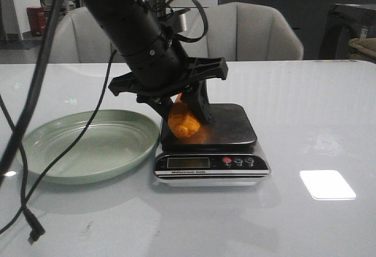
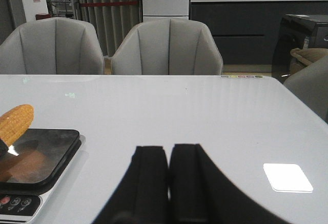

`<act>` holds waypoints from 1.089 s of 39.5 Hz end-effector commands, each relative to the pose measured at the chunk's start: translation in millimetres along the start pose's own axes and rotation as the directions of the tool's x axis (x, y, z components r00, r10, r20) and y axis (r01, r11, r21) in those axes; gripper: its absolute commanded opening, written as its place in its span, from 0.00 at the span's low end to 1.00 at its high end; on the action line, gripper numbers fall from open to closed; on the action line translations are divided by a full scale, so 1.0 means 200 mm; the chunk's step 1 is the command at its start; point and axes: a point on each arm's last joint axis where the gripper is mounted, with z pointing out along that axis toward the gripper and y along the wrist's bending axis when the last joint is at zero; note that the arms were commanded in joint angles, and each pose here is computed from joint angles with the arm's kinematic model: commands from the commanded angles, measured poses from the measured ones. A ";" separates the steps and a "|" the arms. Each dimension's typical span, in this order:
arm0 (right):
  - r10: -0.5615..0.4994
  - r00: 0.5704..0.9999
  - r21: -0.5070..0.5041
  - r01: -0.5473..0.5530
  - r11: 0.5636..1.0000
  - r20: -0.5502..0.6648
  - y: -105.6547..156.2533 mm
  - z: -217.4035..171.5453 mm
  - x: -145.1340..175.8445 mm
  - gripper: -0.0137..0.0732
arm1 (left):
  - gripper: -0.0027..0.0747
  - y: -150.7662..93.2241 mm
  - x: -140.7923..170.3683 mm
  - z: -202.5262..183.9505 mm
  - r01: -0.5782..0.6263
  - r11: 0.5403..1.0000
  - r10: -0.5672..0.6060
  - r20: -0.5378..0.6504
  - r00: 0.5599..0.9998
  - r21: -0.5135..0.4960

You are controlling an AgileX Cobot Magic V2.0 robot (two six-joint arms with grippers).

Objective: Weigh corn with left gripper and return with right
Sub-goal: 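Carry the corn cob with the left gripper onto the scale, then open the left gripper and lift it away from the scale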

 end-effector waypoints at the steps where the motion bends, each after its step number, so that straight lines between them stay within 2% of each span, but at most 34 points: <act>1: -0.008 0.996 -0.006 0.009 1.000 0.088 0.00 -0.01 -0.02 0.34 | 0.32 -0.07 -0.09 -0.11 0.025 0.998 -0.032 0.132 0.991 0.058; 8: -0.008 0.996 -0.007 0.009 1.000 0.089 0.00 -0.01 -0.02 0.34 | 0.65 -0.07 -0.10 -0.09 0.043 0.997 -0.051 0.139 0.989 0.065; 12: -0.008 0.996 -0.007 0.009 1.000 0.089 0.00 -0.01 -0.02 0.34 | 0.74 -0.08 -0.11 -0.09 0.058 0.995 -0.069 0.146 0.987 0.081; 24: -0.008 0.996 -0.007 0.009 1.000 0.089 0.00 -0.01 -0.02 0.34 | 0.72 -0.13 -0.15 -0.22 0.041 0.993 -0.061 0.176 0.983 0.112; 32: -0.008 0.996 -0.007 0.009 1.000 0.089 0.00 -0.01 -0.02 0.34 | 0.70 -0.14 -0.14 -0.39 -0.052 0.997 0.039 0.184 0.982 0.065; 39: -0.008 0.996 -0.007 0.009 1.000 0.089 0.00 -0.01 -0.02 0.34 | 0.64 -0.11 -0.03 -0.62 -0.118 0.993 0.108 0.261 0.959 0.021; 43: -0.008 0.996 -0.007 0.009 1.000 0.089 0.00 -0.01 -0.02 0.34 | 0.61 -0.08 0.09 -0.76 -0.139 0.990 0.131 0.294 0.947 0.007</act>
